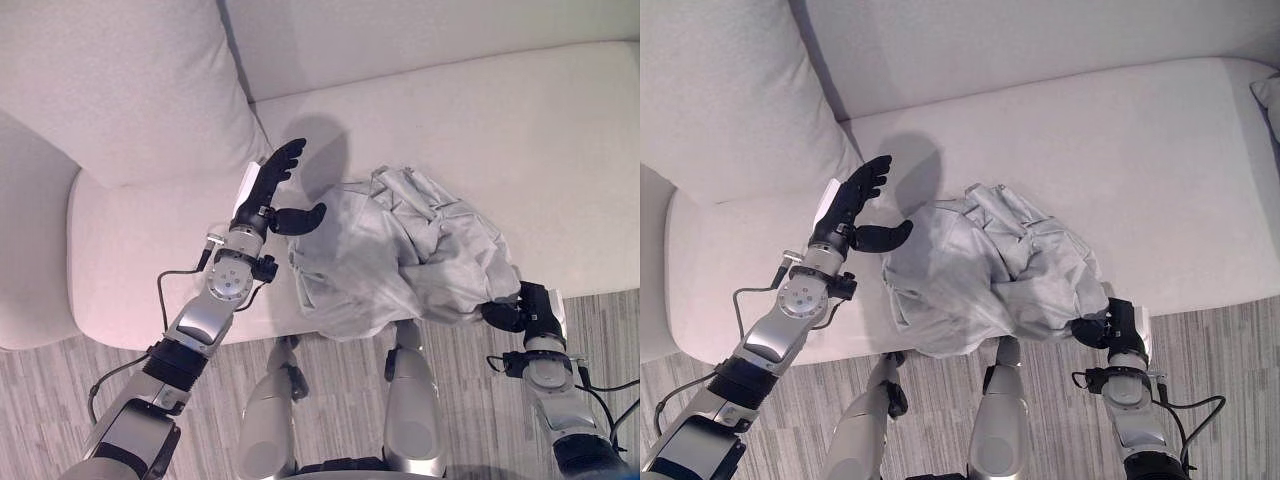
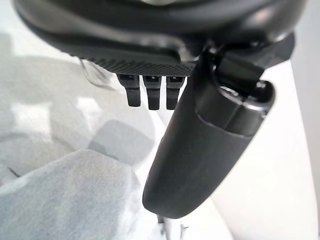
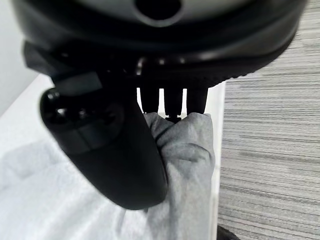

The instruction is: Hang the clothes on the sofa on the clothes rack.

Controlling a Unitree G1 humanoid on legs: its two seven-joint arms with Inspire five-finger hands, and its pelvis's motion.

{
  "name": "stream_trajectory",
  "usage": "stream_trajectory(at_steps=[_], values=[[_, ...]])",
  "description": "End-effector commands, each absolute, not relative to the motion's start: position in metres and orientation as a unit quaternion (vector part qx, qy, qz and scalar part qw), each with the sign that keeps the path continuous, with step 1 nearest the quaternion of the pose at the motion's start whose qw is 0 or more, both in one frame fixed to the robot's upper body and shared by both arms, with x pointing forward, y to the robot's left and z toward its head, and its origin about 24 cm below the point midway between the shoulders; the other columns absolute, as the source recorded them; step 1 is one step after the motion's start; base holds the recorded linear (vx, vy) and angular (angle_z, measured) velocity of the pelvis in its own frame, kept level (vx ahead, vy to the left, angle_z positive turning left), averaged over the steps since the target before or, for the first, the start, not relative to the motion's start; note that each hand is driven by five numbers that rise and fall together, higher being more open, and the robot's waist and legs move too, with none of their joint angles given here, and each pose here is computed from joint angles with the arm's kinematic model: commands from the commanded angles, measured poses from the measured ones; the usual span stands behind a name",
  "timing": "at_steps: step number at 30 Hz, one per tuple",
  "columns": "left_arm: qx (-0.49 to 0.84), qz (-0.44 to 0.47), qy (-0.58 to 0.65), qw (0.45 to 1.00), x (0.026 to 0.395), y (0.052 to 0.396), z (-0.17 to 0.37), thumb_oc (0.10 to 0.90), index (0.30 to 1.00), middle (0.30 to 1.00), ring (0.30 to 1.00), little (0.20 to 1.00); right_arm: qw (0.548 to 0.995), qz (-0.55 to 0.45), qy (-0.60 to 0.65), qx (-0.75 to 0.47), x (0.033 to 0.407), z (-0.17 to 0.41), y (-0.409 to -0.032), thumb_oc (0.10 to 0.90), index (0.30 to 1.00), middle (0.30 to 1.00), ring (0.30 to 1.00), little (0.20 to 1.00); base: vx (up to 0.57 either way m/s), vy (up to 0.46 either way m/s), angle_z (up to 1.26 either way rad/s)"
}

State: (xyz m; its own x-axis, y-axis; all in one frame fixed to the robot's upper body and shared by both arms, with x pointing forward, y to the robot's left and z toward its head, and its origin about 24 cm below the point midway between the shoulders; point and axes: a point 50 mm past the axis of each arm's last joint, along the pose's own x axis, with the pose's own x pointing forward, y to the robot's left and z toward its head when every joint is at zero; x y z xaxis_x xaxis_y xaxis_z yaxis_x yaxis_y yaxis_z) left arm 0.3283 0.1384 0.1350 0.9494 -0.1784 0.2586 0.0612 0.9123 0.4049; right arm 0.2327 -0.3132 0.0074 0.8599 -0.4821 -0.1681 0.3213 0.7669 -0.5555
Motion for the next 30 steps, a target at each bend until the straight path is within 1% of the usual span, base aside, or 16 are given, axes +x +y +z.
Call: stream_trajectory(at_steps=[1,4,5,6,8,11,19,24,25,26,28,29,30], values=[[0.241,-0.049,-0.223,0.943,0.338,0.144,0.174,0.8,0.9,0.9,0.9,0.9,0.909,-0.291,0.1,-0.281,0.222,0.034,-0.342,0.4,0.3,0.3,0.3,0.3,-0.02,-0.034,-0.14],[0.281,-0.054,-0.231,0.93,0.338,0.146,0.177,0.8,0.9,0.9,0.9,0.9,0.908,-0.297,0.091,-0.282,0.224,0.038,-0.345,0.4,0.3,0.3,0.3,0.3,-0.02,-0.02,-0.16],[0.329,-0.052,-0.231,0.914,0.337,0.152,0.176,0.8,0.9,0.9,0.9,0.9,0.907,-0.301,0.079,-0.282,0.225,0.045,-0.347,0.4,0.3,0.3,0.3,0.3,-0.01,-0.014,-0.07],[0.329,-0.052,-0.231,0.914,0.337,0.152,0.175,0.8,0.9,0.9,0.9,0.9,0.908,-0.301,0.079,-0.282,0.225,0.045,-0.347,0.4,0.3,0.3,0.3,0.3,0.0,-0.015,-0.03],[0.402,-0.05,-0.214,0.889,0.335,0.163,0.163,0.8,0.9,0.9,0.9,0.9,0.907,-0.305,0.066,-0.281,0.226,0.05,-0.349,0.4,0.3,0.3,0.3,0.3,-0.01,-0.003,-0.02],[0.452,-0.05,-0.192,0.87,0.336,0.169,0.15,0.8,0.9,0.9,0.9,0.9,0.911,-0.304,0.046,-0.277,0.229,0.058,-0.348,0.4,0.3,0.3,0.3,0.3,-0.03,-0.01,-0.05],[0.479,-0.042,-0.16,0.862,0.34,0.169,0.128,0.8,0.9,0.9,0.9,0.9,0.913,-0.306,0.021,-0.27,0.227,0.066,-0.347,0.4,0.3,0.3,0.3,0.3,-0.01,-0.008,0.0],[0.449,-0.034,-0.158,0.879,0.344,0.159,0.125,0.8,0.9,0.9,0.9,0.9,0.912,-0.31,0.019,-0.267,0.228,0.067,-0.347,0.4,0.3,0.3,0.3,0.3,-0.02,-0.046,0.01],[0.427,-0.03,-0.159,0.89,0.345,0.151,0.125,0.8,0.9,0.9,0.9,0.9,0.913,-0.309,0.019,-0.267,0.23,0.066,-0.345,0.4,0.3,0.3,0.3,0.3,0.0,-0.04,0.02],[0.427,-0.03,-0.16,0.89,0.346,0.15,0.125,0.747,0.82,0.82,0.82,0.82,0.913,-0.309,0.019,-0.267,0.23,0.066,-0.345,0.4,0.3,0.3,0.3,0.3,0.0,-0.036,0.01],[0.404,-0.034,-0.169,0.899,0.35,0.134,0.129,0.4,0.3,0.3,0.3,0.3,0.916,-0.299,0.014,-0.267,0.236,0.067,-0.338,0.4,0.3,0.3,0.3,0.3,-0.01,-0.036,0.01],[0.404,-0.034,-0.169,0.899,0.35,0.134,0.129,0.4,0.3,0.3,0.3,0.3,0.916,-0.299,0.014,-0.267,0.236,0.067,-0.338,0.4,0.3,0.3,0.3,0.3,-0.01,-0.045,0.01],[0.397,-0.034,-0.175,0.9,0.352,0.127,0.132,0.4,0.3,0.3,0.3,0.3,0.918,-0.294,0.011,-0.264,0.239,0.067,-0.334,0.4,0.3,0.3,0.3,0.3,0.0,0.0,0.0]])
